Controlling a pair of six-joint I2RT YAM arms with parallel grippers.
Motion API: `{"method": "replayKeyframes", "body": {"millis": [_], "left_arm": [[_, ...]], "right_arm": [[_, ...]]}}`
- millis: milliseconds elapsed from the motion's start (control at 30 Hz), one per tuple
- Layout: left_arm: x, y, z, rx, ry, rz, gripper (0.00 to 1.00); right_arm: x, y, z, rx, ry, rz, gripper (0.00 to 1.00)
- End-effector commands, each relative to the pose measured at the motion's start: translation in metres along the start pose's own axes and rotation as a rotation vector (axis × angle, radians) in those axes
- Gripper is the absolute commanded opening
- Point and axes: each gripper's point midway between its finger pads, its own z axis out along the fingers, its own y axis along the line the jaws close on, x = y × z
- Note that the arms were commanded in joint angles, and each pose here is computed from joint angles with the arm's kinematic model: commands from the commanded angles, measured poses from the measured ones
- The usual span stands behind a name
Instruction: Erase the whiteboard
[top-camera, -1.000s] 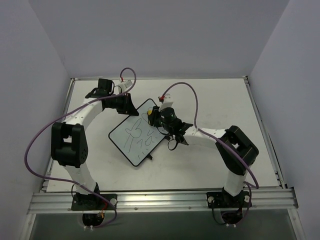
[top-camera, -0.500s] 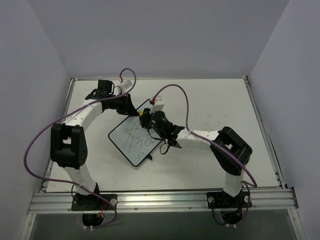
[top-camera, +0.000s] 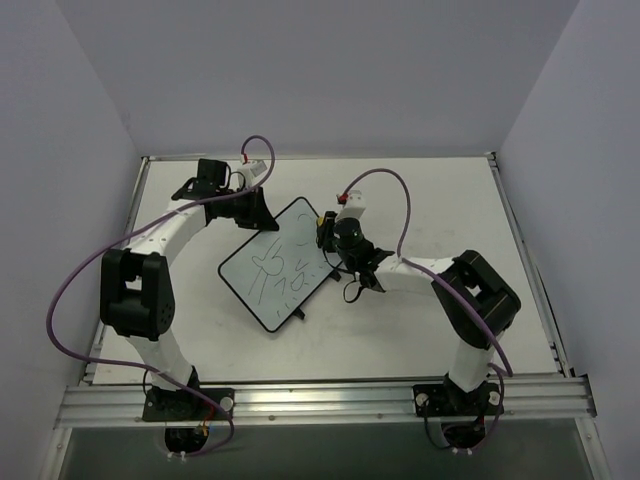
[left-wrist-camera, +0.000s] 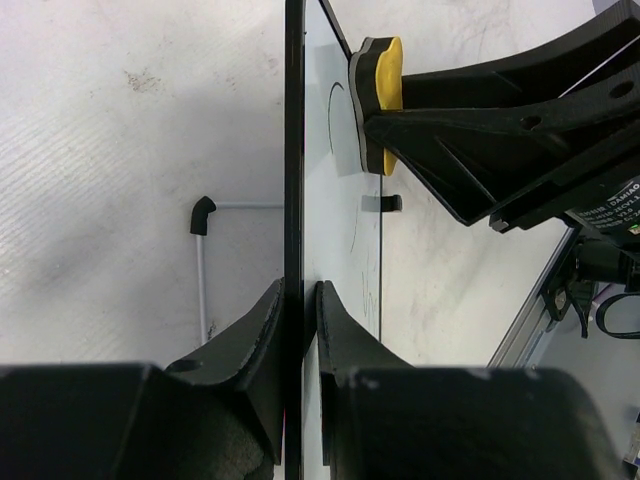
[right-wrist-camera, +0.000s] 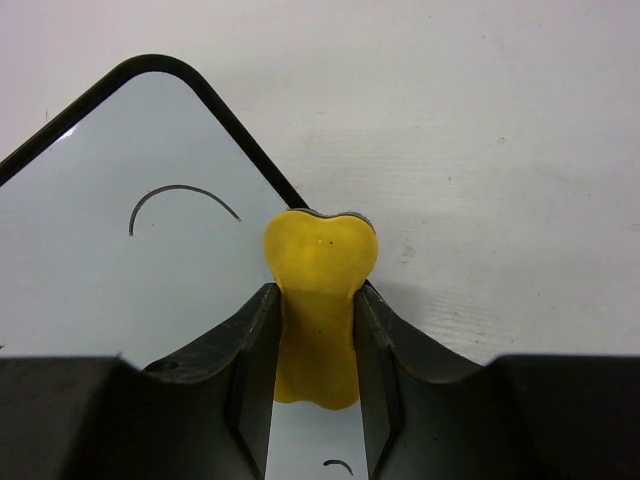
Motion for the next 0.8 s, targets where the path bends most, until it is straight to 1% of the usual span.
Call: {"method": "replayKeyframes", "body": {"millis": [0, 67, 100, 200, 233, 300, 333, 533, 767], "left_arm": [[-0.003, -0.004, 0.004, -0.027, -0.018, 0.081, 0.02], [-0.003, -0.004, 0.003, -0.029, -0.017, 0.080, 0.02], [-0.003, -0.004, 0.003, -0.028, -0.019, 0.084, 0.02], [-0.003, -0.004, 0.004, -0.030, -0.019, 0.085, 0.02], [-0.002, -0.006, 0.005, -0.028, -0.016, 0.088, 0.02], [0.000, -0.005, 0.006, -0.031, -0.010, 0.088, 0.02], [0.000, -0.006, 0.006, -0.035, -0.009, 0.095, 0.02], [0.000, -0.006, 0.006, -0.042, -0.005, 0.100, 0.02], [0.000, -0.006, 0.006, -0.048, -0.005, 0.111, 0.02]], "right_arm": [[-0.001, 0.013, -0.008, -0.009, -0.008, -0.027, 0.00], [0.001, 0.025, -0.010, -0.030, -0.013, -0.043, 0.00], [0.002, 0.041, -0.011, -0.059, -0.015, -0.052, 0.00], [0.009, 0.066, -0.012, -0.112, -0.006, -0.073, 0.00], [0.001, 0.075, -0.010, -0.128, -0.021, -0.065, 0.00], [0.004, 0.081, -0.005, -0.143, 0.001, -0.062, 0.00], [-0.005, 0.085, 0.000, -0.150, -0.011, -0.051, 0.00], [-0.006, 0.076, 0.018, -0.132, 0.034, -0.036, 0.00], [-0.009, 0.023, 0.024, -0.056, 0.063, 0.037, 0.00]]}}
